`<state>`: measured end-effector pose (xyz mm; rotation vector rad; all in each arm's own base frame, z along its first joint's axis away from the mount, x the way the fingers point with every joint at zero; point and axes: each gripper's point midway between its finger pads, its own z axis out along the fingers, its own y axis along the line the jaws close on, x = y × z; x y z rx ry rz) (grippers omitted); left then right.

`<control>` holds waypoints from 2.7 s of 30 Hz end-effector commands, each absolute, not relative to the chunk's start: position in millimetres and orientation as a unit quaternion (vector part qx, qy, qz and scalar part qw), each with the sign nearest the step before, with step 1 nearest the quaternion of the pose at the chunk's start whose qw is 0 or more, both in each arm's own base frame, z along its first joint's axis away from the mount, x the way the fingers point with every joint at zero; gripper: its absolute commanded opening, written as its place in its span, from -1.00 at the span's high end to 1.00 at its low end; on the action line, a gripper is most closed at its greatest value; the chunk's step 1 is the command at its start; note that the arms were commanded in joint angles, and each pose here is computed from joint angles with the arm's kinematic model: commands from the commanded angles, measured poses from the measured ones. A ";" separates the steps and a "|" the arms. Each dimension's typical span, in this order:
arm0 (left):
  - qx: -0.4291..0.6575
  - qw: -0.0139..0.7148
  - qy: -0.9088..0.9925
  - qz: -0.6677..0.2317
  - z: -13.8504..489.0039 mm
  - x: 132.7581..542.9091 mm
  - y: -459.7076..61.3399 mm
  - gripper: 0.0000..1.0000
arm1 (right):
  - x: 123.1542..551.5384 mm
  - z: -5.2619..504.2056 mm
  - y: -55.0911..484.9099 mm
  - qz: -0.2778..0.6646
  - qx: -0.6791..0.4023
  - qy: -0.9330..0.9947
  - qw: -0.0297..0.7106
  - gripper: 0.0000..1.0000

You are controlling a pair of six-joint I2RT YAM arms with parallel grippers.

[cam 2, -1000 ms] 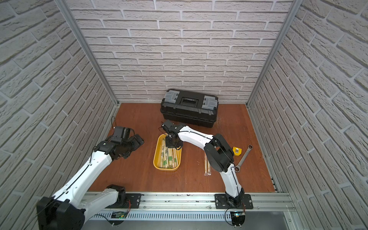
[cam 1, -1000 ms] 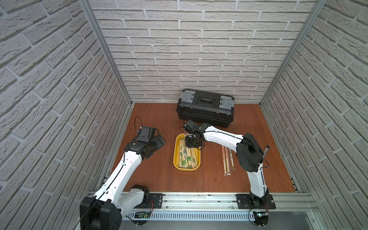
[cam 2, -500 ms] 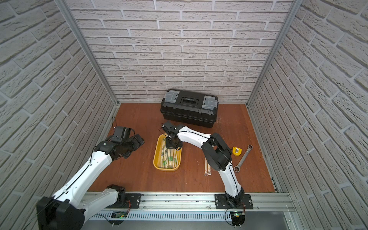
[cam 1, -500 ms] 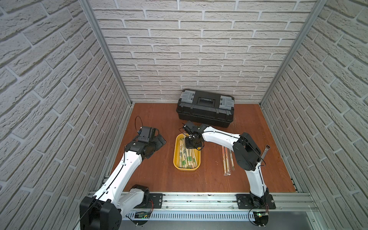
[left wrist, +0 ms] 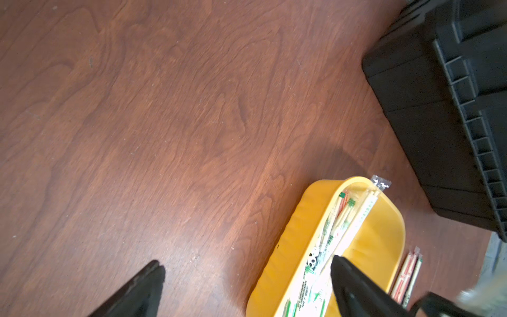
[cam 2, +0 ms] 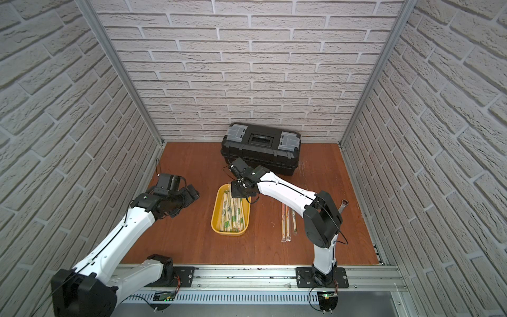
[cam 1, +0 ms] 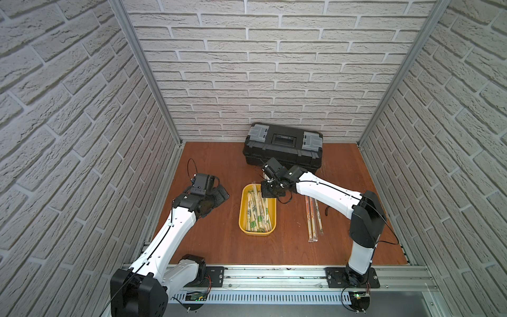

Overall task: Take the paired disposable chopsticks out of the storage box
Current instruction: Pick up the paired disposable chopsticks from the storage box, then place the paired disposable chopsticks at the center of the board, then pick up the paired disposable chopsticks from the storage box.

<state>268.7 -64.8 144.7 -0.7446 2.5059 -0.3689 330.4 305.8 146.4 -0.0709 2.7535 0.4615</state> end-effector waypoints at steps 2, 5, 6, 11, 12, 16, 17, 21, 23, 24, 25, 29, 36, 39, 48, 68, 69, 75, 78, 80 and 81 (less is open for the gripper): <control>-0.239 0.264 0.926 -0.127 153.0 278.2 -69.1 -0.96 | 323.4 145.3 266.9 0.124 -0.009 0.975 0.187 0.84; -0.229 0.251 0.932 -0.123 147.2 276.8 -74.1 -0.96 | 312.7 135.2 242.8 0.101 0.001 0.978 0.184 0.84; -0.226 0.247 0.934 -0.120 144.7 276.1 -75.5 -0.97 | 309.5 131.1 235.2 0.093 0.004 0.979 0.183 0.84; -0.218 0.237 0.940 -0.114 135.5 273.9 -84.1 -0.96 | 290.4 99.6 196.5 0.037 0.013 0.986 0.163 0.84; -0.216 0.235 0.941 -0.114 134.6 273.8 -85.9 -0.96 | 288.7 94.7 189.7 0.024 0.014 0.987 0.160 0.84; -0.212 0.229 0.943 -0.114 131.9 274.2 -90.9 -0.96 | 285.1 75.8 167.4 -0.021 0.012 0.989 0.146 0.84; -0.211 0.228 0.944 -0.114 131.6 274.3 -92.1 -0.97 | 285.3 72.1 163.2 -0.028 0.013 0.989 0.144 0.84; -0.216 0.225 0.944 -0.112 129.1 274.9 -93.5 -0.96 | 287.8 61.8 153.2 -0.040 0.019 0.990 0.135 0.83; -0.216 0.221 0.944 -0.111 127.2 274.1 -94.7 -0.97 | 289.5 55.7 149.0 -0.046 0.021 0.990 0.129 0.82; -0.216 0.220 0.945 -0.111 126.7 274.0 -95.5 -0.96 | 289.9 53.0 147.6 -0.051 0.020 0.991 0.126 0.82; -0.215 0.219 0.945 -0.111 126.0 273.8 -96.3 -0.97 | 290.9 50.4 145.3 -0.055 0.019 0.991 0.123 0.82; -0.213 0.217 0.946 -0.109 124.7 273.3 -96.7 -0.97 | 292.6 42.8 139.6 -0.062 0.021 0.991 0.115 0.82; -0.212 0.217 0.947 -0.108 123.1 273.0 -97.5 -0.96 | 293.3 33.3 128.6 -0.074 0.026 0.991 0.105 0.76; -0.211 0.216 0.947 -0.108 121.3 272.5 -97.9 -0.97 | 294.0 30.2 126.3 -0.078 0.026 0.991 0.102 0.63; -0.208 0.217 0.947 -0.109 121.6 272.5 -98.9 -0.96 | 294.3 37.3 123.3 -0.077 0.030 0.991 0.105 0.45; -0.233 0.194 0.949 -0.084 102.5 276.7 -65.9 -0.96 | 321.3 130.6 245.5 0.139 0.003 0.974 0.176 0.27; -0.236 0.192 0.949 -0.084 101.4 276.6 -64.1 -0.97 | 322.9 131.0 252.8 0.142 -0.003 0.974 0.178 0.25; -0.255 0.180 0.945 -0.096 95.4 275.2 -53.9 -0.96 | 326.5 120.5 293.1 0.153 -0.028 0.974 0.167 0.23; -0.260 0.179 0.943 -0.101 92.7 275.0 -51.9 -0.96 | 327.8 112.2 309.4 0.155 -0.038 0.974 0.161 0.23; -0.262 0.176 0.943 -0.102 90.3 273.8 -51.3 -0.96 | 328.8 106.9 319.2 0.158 -0.043 0.974 0.155 0.23; -0.263 0.176 0.943 -0.103 89.6 273.7 -50.9 -0.97 | 329.5 104.8 324.7 0.159 -0.047 0.974 0.153 0.23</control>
